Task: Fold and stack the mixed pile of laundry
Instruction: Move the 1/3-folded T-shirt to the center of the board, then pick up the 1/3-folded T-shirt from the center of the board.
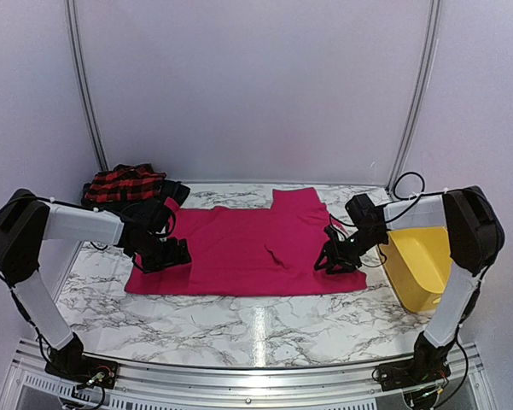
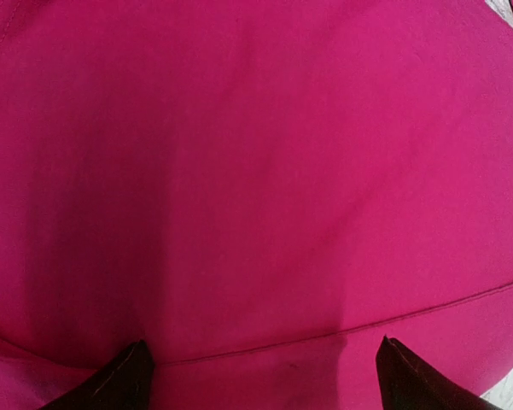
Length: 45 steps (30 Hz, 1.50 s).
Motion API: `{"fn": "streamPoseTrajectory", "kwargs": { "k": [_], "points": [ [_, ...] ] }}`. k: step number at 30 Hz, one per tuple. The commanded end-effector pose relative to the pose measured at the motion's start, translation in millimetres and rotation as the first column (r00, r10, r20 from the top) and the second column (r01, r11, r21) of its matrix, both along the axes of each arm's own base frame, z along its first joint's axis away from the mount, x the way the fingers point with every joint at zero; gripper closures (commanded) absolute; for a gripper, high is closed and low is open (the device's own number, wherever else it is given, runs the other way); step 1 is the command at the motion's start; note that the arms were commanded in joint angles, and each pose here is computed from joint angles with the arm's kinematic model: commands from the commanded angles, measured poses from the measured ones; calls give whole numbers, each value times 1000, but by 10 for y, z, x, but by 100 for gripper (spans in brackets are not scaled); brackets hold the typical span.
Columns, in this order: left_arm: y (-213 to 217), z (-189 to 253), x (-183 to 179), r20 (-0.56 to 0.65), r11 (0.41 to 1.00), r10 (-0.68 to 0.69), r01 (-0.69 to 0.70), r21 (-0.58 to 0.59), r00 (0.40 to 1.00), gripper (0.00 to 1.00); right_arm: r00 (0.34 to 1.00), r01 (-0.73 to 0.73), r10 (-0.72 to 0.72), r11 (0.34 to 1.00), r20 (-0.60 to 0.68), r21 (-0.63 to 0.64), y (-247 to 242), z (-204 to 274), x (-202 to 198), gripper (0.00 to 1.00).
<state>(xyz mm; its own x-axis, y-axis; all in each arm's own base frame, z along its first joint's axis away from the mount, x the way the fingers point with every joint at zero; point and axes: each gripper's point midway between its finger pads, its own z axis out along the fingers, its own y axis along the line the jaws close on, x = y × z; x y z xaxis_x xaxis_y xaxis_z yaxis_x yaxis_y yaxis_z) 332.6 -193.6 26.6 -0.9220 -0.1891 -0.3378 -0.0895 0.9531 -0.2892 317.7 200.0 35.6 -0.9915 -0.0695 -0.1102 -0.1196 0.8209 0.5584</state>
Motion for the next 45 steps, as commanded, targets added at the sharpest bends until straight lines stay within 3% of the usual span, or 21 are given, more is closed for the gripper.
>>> {"fn": "streamPoseTrajectory", "kwargs": {
  "k": [1,10,14,20,28,35,45],
  "points": [
    [347,-389,-741,-217,993,115,-105,57,969,6,996,29,-35,997,-86,-70,-145,-252,-328,48],
    [550,-343,-1507,-291,983,176,-186,-6,941,6,978,-25,19,999,-206,-30,77,-130,-1250,48],
    [491,-84,-1482,-237,982,154,-175,-69,959,3,975,-27,27,1000,-221,1,151,14,-1447,47],
    [518,546,-990,-10,990,131,-131,-45,991,1,1000,-4,3,999,-16,-47,50,396,-815,41],
    [560,1052,-178,147,997,54,-61,42,988,1,959,76,-50,994,277,-84,-256,942,403,29],
    [1025,835,349,45,992,125,-124,-6,991,1,954,104,-60,986,294,-133,-371,712,1207,33],
    [1293,546,641,-22,987,163,-163,-12,986,7,967,88,-36,976,253,-197,-302,232,1770,44]
  ]
}}
